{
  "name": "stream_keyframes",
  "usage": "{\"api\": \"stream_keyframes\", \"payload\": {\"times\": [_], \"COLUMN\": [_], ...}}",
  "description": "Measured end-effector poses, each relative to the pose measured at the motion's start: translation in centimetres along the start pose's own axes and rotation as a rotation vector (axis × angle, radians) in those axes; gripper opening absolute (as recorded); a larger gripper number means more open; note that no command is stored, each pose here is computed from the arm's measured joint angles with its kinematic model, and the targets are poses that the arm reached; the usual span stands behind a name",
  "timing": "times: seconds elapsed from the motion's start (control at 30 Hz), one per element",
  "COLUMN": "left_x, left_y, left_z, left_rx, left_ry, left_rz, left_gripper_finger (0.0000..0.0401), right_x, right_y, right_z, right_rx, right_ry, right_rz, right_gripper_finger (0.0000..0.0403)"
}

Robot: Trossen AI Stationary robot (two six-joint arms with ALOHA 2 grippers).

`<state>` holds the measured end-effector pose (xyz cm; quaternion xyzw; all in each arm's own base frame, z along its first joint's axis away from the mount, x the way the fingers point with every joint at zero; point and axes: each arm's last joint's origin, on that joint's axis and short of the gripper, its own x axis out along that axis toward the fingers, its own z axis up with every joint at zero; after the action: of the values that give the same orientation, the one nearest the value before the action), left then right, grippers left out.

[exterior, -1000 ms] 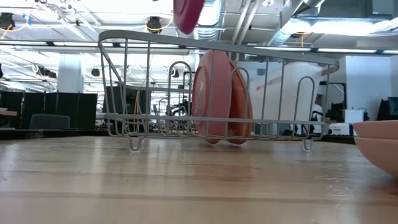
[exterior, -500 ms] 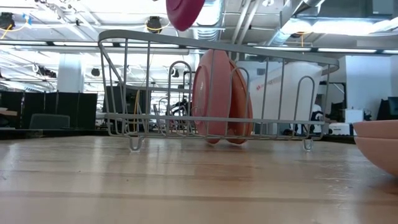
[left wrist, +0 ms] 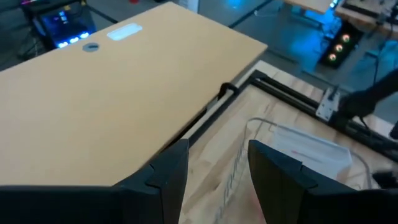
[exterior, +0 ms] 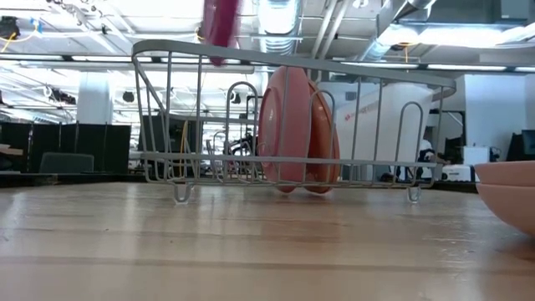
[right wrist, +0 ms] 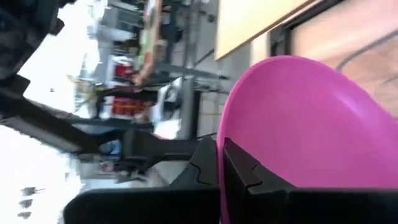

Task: Sort dishes
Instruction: Put the pink plate in the dish rack

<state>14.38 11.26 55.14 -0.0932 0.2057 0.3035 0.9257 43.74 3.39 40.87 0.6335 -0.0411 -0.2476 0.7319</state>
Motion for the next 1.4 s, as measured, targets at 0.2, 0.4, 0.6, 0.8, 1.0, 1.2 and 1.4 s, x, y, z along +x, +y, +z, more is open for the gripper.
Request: {"api": "stream_keyframes", "payload": {"times": [0.2,0.4,0.6,0.8,1.0,1.2,1.4], "left_x": [0.2,0.1,0.1,0.1,0.1,0.1,0.1], "left_y": [-0.3,-0.4,-0.4,-0.3,-0.2,-0.1,-0.1], "left_z": [0.0,-0.4,-0.6,-0.6,-0.6,-0.7,-0.8], "left_rx": [0.048,0.094,0.079,0.025,0.011,0.000,0.011], "left_ry": [0.007,0.039,0.063,0.063,0.064,0.077,0.091], "left_rz": [-0.101,-0.131,-0.130,-0.125,-0.081,-0.038,-0.026], "left_gripper_finger": [0.0162,0.0162,0.0162,0.0162,0.0162,0.0162,0.0162], "right_x": [2.7,2.5,1.6,1.8,2.0,1.0,-0.5], "right_y": [-2.9,-3.7,-3.9,-4.5,-4.8,-4.3,-2.3], "right_z": [-2.6,-2.1,-0.5,0.7,1.2,2.5,5.1], "right_rx": [0.051,0.026,-0.031,-0.054,-0.056,-0.209,-0.274], "right_ry": [-0.025,-0.038,-0.056,-0.048,0.002,0.131,0.202], "right_rz": [-0.077,-0.165,-0.262,-0.333,-0.363,-0.394,-0.300], "right_gripper_finger": [0.0000,0.0000,0.0001,0.0001,0.0001,0.0001,0.0000]}}
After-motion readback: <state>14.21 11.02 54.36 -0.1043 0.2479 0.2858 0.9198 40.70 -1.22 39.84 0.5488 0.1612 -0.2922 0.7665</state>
